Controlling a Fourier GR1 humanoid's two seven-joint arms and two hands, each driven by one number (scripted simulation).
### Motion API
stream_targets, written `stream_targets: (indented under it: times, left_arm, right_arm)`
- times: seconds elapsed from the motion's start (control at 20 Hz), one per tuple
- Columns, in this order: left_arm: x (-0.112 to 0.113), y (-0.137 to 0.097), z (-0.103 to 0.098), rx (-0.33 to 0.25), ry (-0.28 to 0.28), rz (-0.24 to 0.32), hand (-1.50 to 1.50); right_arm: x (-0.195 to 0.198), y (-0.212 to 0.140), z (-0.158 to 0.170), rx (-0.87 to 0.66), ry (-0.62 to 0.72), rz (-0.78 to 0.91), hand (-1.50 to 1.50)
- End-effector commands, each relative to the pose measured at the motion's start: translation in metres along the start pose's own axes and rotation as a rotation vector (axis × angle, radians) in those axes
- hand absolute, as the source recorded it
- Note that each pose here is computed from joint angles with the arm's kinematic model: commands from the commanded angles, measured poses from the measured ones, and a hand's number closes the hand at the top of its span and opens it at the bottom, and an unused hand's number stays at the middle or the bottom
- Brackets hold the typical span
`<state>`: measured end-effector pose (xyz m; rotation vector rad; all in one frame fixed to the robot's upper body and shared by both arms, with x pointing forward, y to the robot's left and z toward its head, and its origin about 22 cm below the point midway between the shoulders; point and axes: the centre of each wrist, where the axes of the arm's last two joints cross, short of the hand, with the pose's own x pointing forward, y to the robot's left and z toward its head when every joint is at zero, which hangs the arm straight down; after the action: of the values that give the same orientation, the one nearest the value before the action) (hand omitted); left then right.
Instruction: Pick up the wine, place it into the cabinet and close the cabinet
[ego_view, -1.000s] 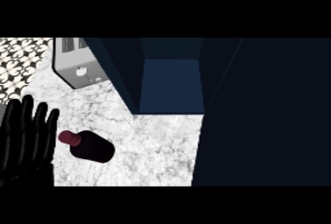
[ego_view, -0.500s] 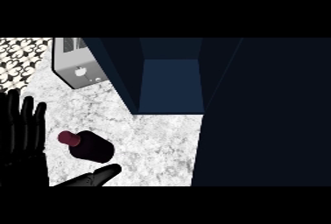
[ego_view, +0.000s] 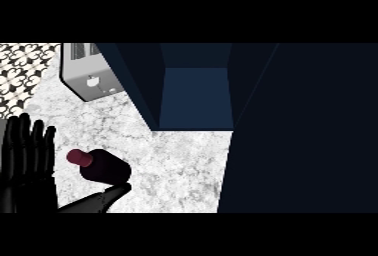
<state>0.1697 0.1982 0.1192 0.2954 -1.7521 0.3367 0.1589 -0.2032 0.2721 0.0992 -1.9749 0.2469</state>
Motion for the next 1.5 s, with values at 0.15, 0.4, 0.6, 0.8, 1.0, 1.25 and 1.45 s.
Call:
stream_targets:
  times: [0.15, 0.4, 0.6, 0.8, 1.0, 1.25, 1.45]
  left_arm:
    - [-0.039, 0.029, -0.008, 0.034, 0.037, -0.011, -1.5]
    - [-0.077, 0.014, 0.014, 0.063, 0.071, -0.036, -1.5]
    - [-0.097, 0.034, 0.01, 0.033, 0.077, -0.02, -1.5]
    - [-0.125, 0.039, 0.009, 0.042, 0.091, -0.016, -1.5]
    - [-0.149, 0.042, 0.021, 0.038, 0.132, -0.035, -1.5]
    - [-0.156, 0.057, 0.019, 0.061, 0.145, -0.022, -1.5]
    - [-0.193, 0.06, 0.025, 0.064, 0.159, -0.005, -1.5]
  right_arm:
    - [0.018, -0.005, 0.015, 0.044, -0.03, -0.044, -1.5]
    - [0.032, 0.004, 0.023, 0.083, -0.039, -0.033, -1.5]
    - [0.028, 0.006, 0.031, 0.073, -0.03, -0.048, -1.5]
    - [0.014, 0.014, 0.016, 0.068, -0.049, -0.047, -1.5]
    - [0.019, -0.007, 0.023, 0.051, -0.026, -0.059, -1.5]
    - [0.021, 0.006, 0.023, 0.079, -0.042, -0.036, -1.5]
    - [0.028, 0.002, 0.02, 0.069, -0.053, -0.046, -1.5]
